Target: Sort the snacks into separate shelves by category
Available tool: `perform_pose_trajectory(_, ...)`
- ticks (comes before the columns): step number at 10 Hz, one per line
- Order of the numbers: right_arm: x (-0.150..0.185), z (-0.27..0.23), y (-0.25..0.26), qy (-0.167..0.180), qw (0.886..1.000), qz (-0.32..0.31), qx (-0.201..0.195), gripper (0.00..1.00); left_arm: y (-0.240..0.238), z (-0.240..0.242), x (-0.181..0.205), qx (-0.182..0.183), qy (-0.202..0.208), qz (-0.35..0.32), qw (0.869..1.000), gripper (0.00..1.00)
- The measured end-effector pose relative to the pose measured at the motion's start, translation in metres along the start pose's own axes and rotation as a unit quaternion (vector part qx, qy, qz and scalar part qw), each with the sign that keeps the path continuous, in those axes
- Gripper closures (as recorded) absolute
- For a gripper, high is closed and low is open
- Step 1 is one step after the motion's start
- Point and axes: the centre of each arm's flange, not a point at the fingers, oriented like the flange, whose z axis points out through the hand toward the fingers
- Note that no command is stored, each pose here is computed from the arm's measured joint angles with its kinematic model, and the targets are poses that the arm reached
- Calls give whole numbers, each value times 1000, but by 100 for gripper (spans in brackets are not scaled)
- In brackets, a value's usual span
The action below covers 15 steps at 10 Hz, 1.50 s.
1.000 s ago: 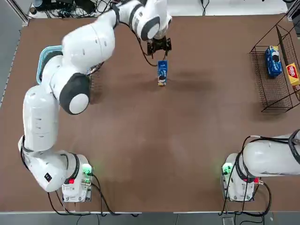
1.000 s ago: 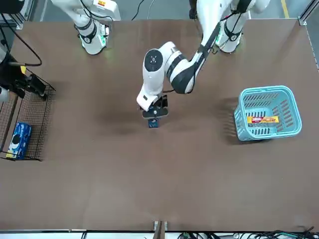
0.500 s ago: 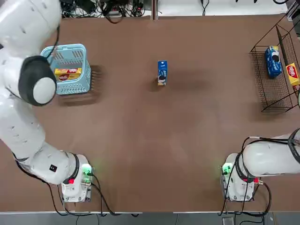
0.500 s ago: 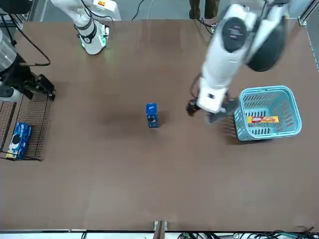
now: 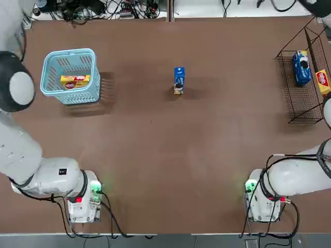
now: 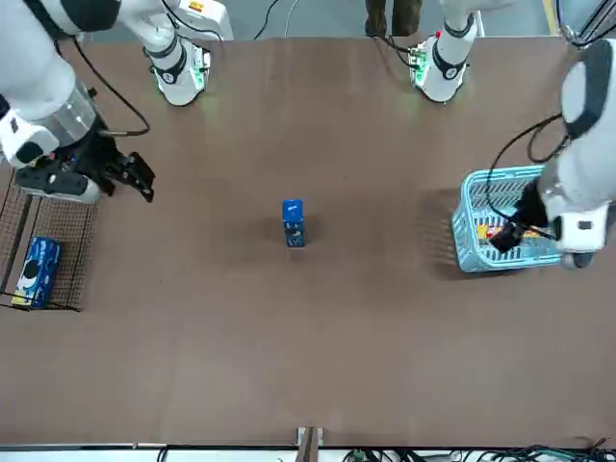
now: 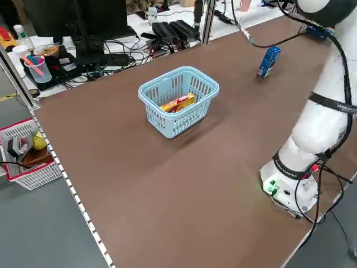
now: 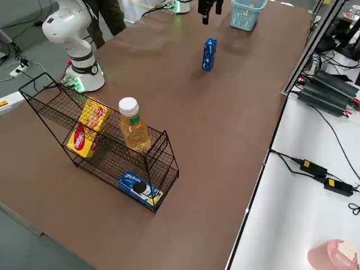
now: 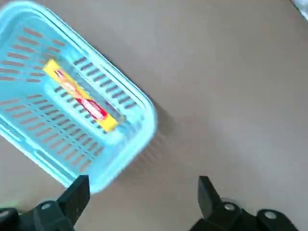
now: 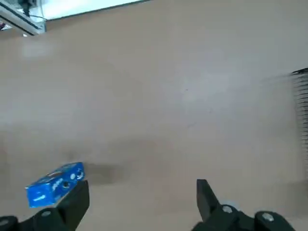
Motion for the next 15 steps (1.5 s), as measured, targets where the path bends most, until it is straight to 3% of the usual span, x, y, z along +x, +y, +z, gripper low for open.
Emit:
perform_pose_trajectory(2, -12, 10, -32, -7, 1000, -17, 1, 1, -94, 28, 66, -31, -3, -77, 997, 1)
perform_pose_trajectory(4, -24, 26, -66, -15, 999, -34, 4, 1, -147, 60, 99, -37, -11, -144, 989, 1)
perform_pose_trajectory(7, -34, 74, -118, -23, 997, -68, 10, 1, -152, 101, 105, -32, -22, -239, 970, 1)
perform_pose_trajectory(10, -63, 134, -181, -40, 994, -102, 11, 1, -135, 121, 84, -13, -36, -294, 955, 1)
perform_pose_trajectory(13, -80, 183, -216, -47, 995, -91, 11, 1, -117, 142, 54, 10, -40, -309, 950, 3)
perform_pose_trajectory(15, -92, 206, -232, -46, 994, -99, -1, 1, -124, 162, 46, -2, -29, -314, 949, 5)
